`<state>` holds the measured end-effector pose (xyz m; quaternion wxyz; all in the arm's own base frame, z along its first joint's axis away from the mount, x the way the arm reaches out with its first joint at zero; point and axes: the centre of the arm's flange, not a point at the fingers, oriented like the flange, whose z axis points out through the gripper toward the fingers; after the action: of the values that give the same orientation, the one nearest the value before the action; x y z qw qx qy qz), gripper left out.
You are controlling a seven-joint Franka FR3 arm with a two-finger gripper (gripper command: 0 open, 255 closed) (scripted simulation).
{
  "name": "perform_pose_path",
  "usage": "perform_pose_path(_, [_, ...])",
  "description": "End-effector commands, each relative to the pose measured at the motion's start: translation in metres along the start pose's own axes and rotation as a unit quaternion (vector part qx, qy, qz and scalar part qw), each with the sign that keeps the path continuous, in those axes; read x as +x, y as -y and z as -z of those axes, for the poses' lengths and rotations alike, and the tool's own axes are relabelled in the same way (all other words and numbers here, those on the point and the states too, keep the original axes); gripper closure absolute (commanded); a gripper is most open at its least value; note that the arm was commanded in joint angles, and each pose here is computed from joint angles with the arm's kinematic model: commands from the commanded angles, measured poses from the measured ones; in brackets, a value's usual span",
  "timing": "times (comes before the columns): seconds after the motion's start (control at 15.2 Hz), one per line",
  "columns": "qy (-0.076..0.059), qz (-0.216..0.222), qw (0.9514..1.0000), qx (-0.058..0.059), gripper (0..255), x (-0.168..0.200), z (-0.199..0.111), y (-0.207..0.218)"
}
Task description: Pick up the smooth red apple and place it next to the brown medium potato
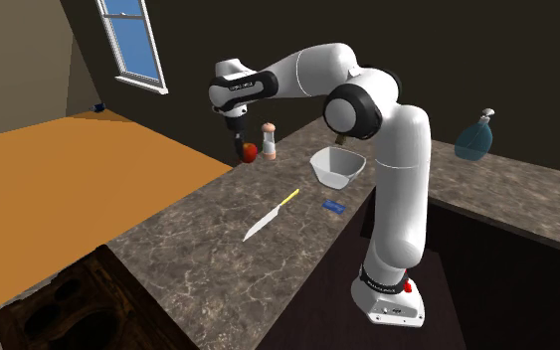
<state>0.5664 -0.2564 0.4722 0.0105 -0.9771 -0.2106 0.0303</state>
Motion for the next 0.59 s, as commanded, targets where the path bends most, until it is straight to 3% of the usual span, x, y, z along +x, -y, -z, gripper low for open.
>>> perform_pose_path(0.0, [0.000, 0.000, 1.0000, 0.000, 255, -0.025, 0.000, 0.003])
perform_pose_path(0.53, [0.000, 0.000, 1.0000, 0.000, 255, -0.131, -0.006, 0.010])
